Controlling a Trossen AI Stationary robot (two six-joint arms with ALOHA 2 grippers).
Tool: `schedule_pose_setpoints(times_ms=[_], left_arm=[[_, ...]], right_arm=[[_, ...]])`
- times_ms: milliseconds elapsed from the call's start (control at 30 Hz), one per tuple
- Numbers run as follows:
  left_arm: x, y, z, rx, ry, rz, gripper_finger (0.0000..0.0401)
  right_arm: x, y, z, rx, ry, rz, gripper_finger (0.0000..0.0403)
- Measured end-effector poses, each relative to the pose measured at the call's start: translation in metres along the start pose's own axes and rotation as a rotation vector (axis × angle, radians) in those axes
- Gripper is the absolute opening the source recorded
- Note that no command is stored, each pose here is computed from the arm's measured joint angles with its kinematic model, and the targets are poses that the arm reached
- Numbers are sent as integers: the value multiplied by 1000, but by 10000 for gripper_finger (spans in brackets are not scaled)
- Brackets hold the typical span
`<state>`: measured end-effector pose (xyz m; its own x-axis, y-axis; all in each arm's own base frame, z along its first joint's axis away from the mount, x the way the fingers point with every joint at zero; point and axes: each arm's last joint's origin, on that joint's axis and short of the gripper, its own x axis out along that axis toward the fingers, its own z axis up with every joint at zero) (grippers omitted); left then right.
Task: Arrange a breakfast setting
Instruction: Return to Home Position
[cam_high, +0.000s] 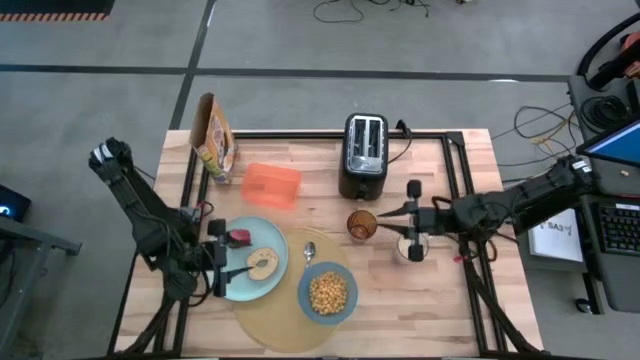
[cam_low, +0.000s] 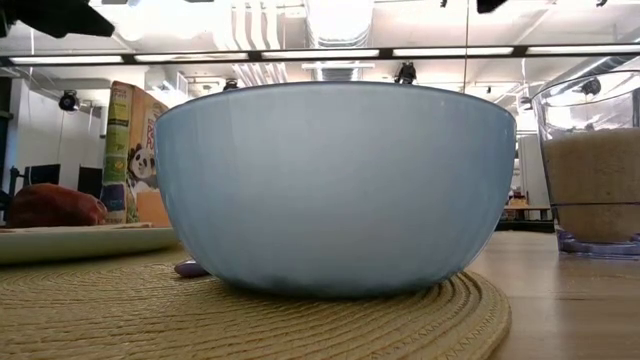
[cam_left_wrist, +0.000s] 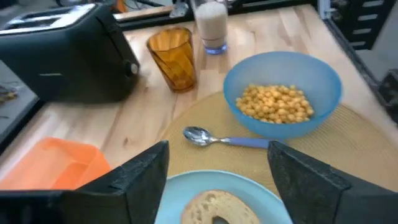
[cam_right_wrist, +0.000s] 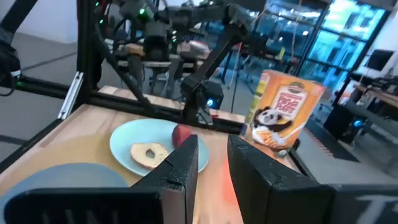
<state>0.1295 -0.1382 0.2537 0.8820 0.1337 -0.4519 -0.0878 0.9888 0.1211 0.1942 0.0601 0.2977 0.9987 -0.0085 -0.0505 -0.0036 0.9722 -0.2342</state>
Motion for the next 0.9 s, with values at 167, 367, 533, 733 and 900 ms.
schedule_pose_setpoints(times_ms=[167,367,533,733,900], left_arm=[[7,0,-9,14,-66,37,188],[9,11,-23,21,-162,13,68],[10,35,-31,-17,-220,19,9],[10,65,-45,-51,-257,7,5],[7,82,-53,-96,-305,-13,1]], right_arm=[[-19,-7,-17,7,-66,-35,70],[-34,-18,-33,38,-138,-103,63],[-40,-28,-35,43,-173,-98,63],[-40,-38,-36,41,-182,-97,63],[-39,-41,-46,55,-134,-117,63]])
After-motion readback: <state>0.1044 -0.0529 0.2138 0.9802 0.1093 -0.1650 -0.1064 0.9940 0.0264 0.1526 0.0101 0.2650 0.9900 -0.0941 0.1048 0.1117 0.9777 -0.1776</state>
